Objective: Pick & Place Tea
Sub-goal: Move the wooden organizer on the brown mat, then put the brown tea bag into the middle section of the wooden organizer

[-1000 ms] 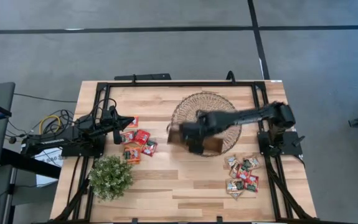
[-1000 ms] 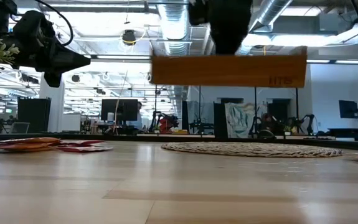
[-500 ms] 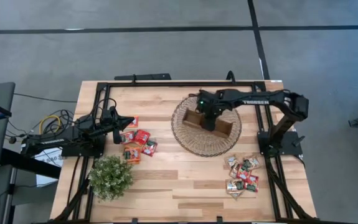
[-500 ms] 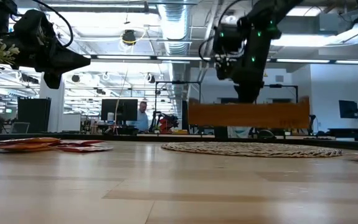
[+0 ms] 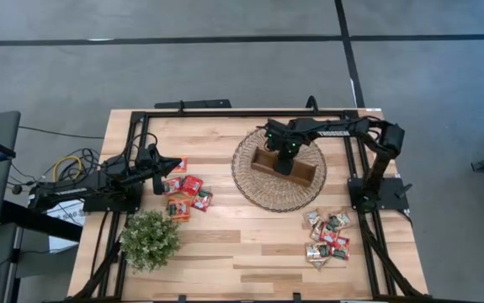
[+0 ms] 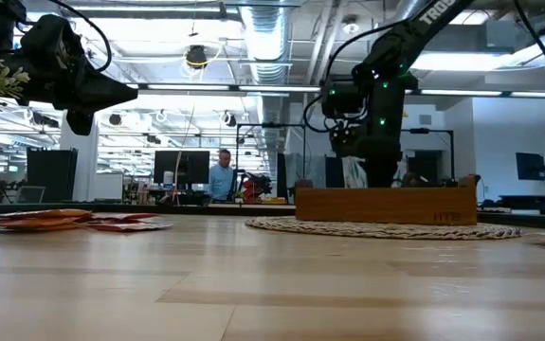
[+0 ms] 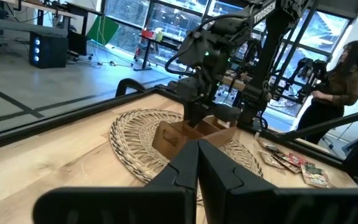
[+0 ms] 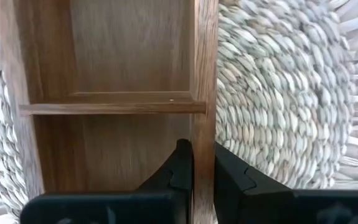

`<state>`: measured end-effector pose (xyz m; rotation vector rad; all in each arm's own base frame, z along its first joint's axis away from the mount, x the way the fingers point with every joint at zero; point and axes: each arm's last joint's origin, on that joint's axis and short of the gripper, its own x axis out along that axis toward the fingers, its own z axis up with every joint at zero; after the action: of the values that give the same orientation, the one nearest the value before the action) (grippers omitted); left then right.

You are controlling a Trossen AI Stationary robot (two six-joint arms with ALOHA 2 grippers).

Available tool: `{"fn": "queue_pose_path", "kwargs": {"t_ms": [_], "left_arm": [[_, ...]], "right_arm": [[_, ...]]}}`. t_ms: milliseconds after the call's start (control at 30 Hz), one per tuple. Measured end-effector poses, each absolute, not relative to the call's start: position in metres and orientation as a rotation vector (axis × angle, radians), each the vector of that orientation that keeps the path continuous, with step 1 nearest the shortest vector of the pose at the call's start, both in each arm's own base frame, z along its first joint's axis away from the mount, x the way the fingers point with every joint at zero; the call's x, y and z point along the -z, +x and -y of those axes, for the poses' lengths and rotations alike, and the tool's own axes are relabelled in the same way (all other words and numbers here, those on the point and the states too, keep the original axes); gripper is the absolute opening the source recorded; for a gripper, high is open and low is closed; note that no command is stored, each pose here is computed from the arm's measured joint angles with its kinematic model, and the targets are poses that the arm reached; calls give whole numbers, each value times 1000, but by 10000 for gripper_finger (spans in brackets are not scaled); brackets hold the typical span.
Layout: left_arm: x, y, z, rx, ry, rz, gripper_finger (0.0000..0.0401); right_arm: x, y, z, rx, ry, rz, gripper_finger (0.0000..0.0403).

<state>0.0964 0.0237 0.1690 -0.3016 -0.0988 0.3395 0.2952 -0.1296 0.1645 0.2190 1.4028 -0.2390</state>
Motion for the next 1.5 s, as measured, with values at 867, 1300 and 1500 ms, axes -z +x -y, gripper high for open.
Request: {"fn": "queue_pose_path", "kwargs": {"t_ms": [867, 1300, 1500], "left_arm": [[-169, 96, -24, -339, -322, 102, 0], [-169, 96, -24, -338, -337, 105, 0], [-169, 96, -24, -338, -337, 106, 0]], "right_arm": [[-316, 244, -61, 189, 34, -882, 197], [-258, 196, -206, 149, 429, -1212, 164], [-240, 168, -237, 349, 654, -1244, 177]]}}
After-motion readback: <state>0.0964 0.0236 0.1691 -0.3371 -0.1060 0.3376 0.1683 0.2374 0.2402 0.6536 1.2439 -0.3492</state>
